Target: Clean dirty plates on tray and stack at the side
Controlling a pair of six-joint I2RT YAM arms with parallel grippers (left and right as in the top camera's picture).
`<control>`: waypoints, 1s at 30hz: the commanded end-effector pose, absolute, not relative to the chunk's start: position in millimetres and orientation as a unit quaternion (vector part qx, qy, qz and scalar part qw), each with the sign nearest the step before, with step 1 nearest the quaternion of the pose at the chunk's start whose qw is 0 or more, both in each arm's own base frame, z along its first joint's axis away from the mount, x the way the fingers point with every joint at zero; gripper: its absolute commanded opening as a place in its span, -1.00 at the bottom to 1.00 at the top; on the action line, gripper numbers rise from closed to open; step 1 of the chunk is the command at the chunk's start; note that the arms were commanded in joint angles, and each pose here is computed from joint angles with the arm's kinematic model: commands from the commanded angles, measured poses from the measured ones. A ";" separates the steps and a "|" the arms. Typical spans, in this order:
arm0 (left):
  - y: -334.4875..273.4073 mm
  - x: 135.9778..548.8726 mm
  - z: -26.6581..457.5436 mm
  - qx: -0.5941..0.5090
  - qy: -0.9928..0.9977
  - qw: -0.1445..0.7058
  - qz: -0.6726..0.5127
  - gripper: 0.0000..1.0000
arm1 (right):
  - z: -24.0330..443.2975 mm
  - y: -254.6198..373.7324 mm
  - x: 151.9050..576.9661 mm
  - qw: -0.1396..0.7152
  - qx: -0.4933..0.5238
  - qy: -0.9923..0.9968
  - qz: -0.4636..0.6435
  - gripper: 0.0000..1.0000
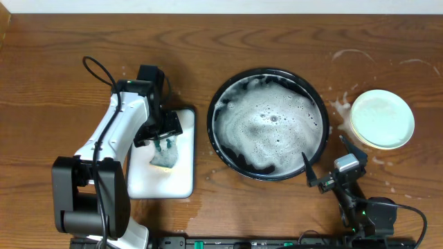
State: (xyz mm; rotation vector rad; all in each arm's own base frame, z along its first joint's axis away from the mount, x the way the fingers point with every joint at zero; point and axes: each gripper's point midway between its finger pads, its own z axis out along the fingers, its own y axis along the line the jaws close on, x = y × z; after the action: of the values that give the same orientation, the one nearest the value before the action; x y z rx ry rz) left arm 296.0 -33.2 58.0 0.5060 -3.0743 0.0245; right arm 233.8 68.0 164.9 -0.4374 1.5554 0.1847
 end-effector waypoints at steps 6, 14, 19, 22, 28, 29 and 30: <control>-32.3 296.2 68.3 0.160 -0.987 -0.005 0.014 0.64 | 164.5 70.4 232.8 0.687 -0.202 0.693 0.082 0.99; -14.8 291.4 159.5 0.159 -0.966 -0.202 0.005 0.65 | 164.5 70.4 232.8 0.687 -0.202 0.693 0.082 0.99; -10.9 294.5 234.0 0.139 -0.875 -0.461 0.055 0.64 | 164.5 70.5 232.8 0.687 -0.203 0.693 0.082 0.99; -9.3 279.5 246.0 0.131 -0.827 -0.543 0.073 0.64 | 164.5 70.5 232.8 0.687 -0.203 0.693 0.082 0.99; 1.0 244.1 242.0 0.134 -0.753 -0.638 0.084 0.64 | 164.5 70.4 232.8 0.687 -0.202 0.693 0.082 0.99; 3.8 240.3 241.9 0.137 -0.740 -0.653 0.084 0.64 | 164.5 70.4 232.8 0.687 -0.202 0.693 0.082 0.99; 5.4 238.0 241.7 0.139 -0.731 -0.663 0.084 0.64 | 164.5 70.4 232.8 0.687 -0.202 0.693 0.082 0.99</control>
State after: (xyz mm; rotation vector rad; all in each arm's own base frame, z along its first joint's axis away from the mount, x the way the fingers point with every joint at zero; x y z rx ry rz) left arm 246.7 -4.1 241.0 0.7760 -4.4021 0.5700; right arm 233.8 67.9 164.9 -0.4369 1.5556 0.1847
